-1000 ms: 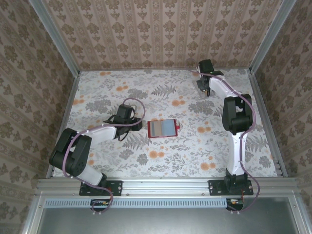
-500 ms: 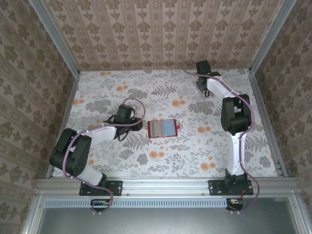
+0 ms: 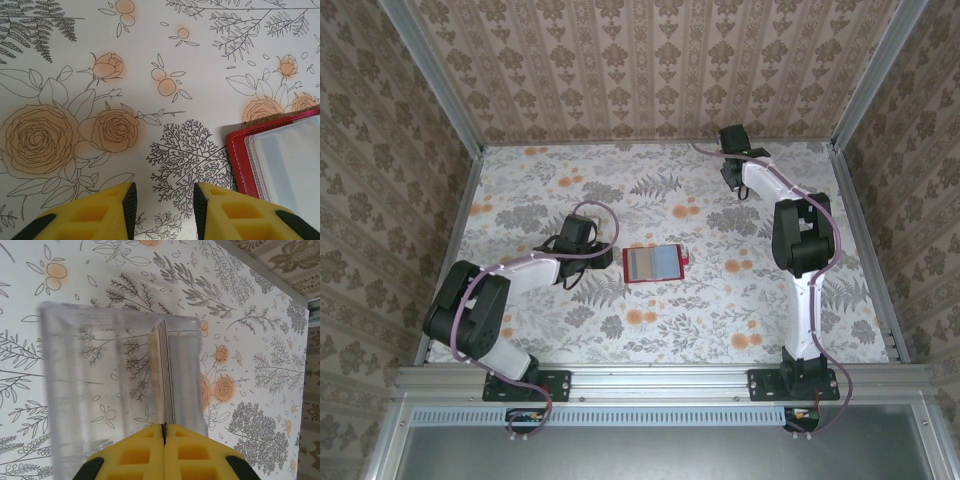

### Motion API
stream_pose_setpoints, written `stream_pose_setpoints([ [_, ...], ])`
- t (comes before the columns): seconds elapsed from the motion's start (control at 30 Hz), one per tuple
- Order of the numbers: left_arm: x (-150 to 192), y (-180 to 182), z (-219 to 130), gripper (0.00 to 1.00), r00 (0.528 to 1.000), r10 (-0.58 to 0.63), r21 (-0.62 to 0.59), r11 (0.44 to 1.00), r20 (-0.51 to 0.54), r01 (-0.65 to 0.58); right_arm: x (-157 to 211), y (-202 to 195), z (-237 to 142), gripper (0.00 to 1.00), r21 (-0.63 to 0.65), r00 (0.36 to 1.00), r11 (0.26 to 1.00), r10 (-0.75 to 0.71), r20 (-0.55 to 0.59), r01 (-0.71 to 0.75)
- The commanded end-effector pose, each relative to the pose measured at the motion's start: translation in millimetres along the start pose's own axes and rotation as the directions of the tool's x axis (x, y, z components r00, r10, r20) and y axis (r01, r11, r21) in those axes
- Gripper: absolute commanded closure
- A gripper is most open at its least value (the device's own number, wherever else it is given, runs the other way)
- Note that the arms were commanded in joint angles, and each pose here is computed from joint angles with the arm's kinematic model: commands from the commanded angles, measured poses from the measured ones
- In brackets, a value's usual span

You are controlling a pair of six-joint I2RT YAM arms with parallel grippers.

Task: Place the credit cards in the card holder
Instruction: Pick up the credit card from the storage box.

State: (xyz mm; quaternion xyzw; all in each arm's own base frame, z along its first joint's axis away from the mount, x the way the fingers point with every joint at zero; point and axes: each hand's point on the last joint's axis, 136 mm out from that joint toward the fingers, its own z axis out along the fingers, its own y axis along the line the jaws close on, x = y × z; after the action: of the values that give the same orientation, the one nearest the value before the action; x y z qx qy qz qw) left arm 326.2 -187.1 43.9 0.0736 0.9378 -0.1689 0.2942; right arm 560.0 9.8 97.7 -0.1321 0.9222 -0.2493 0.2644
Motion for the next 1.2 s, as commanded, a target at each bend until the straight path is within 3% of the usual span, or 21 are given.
stream_pose_setpoints([
  [0.0, -7, -3, -1, 0.62, 1.000, -0.001, 0.010, 1.000, 0.006, 0.001, -10, -14, -18, 0.96, 0.047, 1.000, 0.999, -0.005, 0.031, 0.004],
  [0.37, -7, -2, -2, 0.62, 1.000, -0.001, 0.006, 1.000, 0.002, 0.001, -15, -12, -32, 1.00, 0.009, 0.998, 1.000, 0.017, 0.056, -0.018],
  [0.77, -8, -6, -1, 0.62, 1.000, 0.000, 0.026, 1.000, -0.002, 0.000, -8, -1, -57, 1.00, -0.127, 0.991, 0.985, 0.123, 0.044, -0.117],
  [1.0, -11, -12, -9, 0.60, 0.999, 0.003, 0.057, 0.998, 0.040, -0.005, -9, 11, -138, 1.00, -0.404, 0.929, 0.869, 0.355, 0.106, -0.286],
  [1.17, -10, -17, -9, 0.60, 0.999, 0.000, 0.077, 0.997, 0.038, -0.003, 12, 18, -175, 1.00, -0.522, 0.889, 0.777, 0.452, 0.076, -0.351],
])
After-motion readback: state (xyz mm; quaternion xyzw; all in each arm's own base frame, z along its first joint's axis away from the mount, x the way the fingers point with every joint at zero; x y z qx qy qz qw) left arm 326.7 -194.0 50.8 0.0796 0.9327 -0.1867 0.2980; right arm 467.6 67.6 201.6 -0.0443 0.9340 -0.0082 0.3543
